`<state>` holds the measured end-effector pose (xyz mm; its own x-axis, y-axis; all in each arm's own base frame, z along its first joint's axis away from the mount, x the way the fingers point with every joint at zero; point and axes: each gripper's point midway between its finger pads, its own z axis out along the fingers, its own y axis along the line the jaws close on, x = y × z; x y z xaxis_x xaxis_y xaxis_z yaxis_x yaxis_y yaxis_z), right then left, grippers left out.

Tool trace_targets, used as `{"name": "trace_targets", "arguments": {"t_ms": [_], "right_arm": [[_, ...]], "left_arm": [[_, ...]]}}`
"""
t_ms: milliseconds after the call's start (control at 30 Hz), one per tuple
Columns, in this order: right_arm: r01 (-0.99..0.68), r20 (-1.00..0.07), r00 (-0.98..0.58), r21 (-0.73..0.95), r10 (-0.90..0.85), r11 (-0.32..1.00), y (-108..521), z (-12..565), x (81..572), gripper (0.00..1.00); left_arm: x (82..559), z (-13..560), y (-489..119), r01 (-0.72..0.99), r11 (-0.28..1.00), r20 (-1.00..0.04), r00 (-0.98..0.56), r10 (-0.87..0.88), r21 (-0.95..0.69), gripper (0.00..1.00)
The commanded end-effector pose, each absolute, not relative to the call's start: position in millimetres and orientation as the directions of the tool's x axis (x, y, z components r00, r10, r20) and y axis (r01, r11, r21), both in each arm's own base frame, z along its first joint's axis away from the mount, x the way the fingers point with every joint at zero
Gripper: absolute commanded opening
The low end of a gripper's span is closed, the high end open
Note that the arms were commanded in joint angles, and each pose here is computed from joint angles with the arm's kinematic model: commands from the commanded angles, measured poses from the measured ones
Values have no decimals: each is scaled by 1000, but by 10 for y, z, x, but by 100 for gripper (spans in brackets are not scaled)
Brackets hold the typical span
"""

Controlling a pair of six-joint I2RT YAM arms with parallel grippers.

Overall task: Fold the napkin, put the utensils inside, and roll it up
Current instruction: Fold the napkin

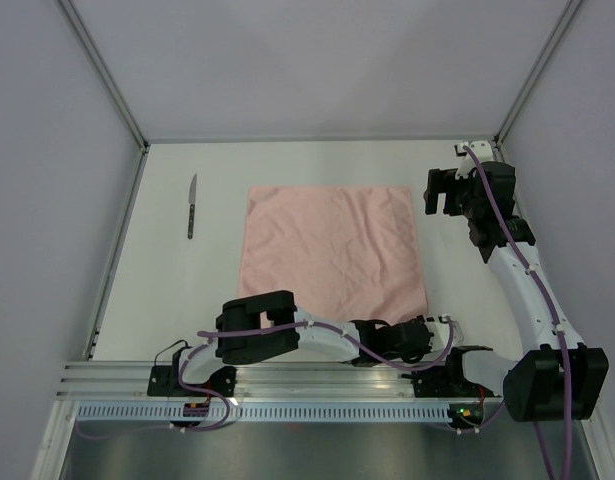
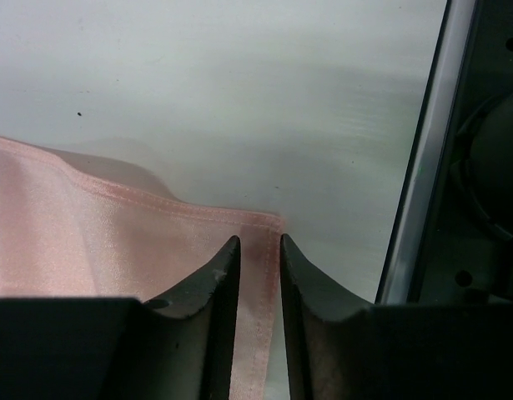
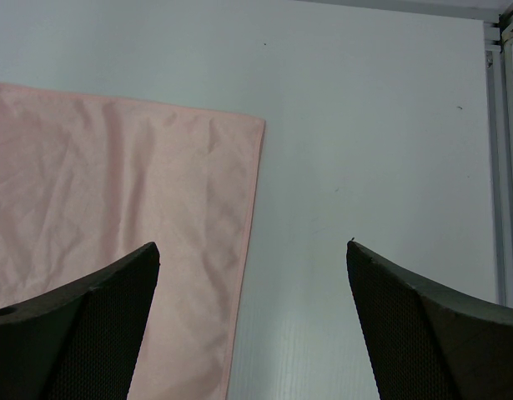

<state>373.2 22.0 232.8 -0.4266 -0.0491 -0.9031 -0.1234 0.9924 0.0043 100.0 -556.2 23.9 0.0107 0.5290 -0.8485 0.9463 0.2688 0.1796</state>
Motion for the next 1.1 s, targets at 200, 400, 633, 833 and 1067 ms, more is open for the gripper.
{"name": "trace_targets", "arguments": {"t_ms": [200,400,633,833,1067], "right_arm": [[-127,-912,-407,0,-52,992,228,2386,3744,98],[-127,-911,-408,0,-52,992,228,2381,3746,98],[-131,-911,-408,-1,-55,991,236,2379,3750,98],[-129,-911,-410,1,-52,992,231,2373,3752,98],[-129,-910,-411,0,-54,992,231,2368,3754,98]], "left_arm": [[1085,219,-5540,932,316,-854,-14,520,176,15],[1180,254,-5497,927,335,-857,-28,515,171,2],[1348,420,-5439,913,368,-871,-28,491,178,2],[1446,605,-5417,901,389,-882,-16,470,191,2],[1537,734,-5378,892,410,-891,-18,454,191,2]]}}
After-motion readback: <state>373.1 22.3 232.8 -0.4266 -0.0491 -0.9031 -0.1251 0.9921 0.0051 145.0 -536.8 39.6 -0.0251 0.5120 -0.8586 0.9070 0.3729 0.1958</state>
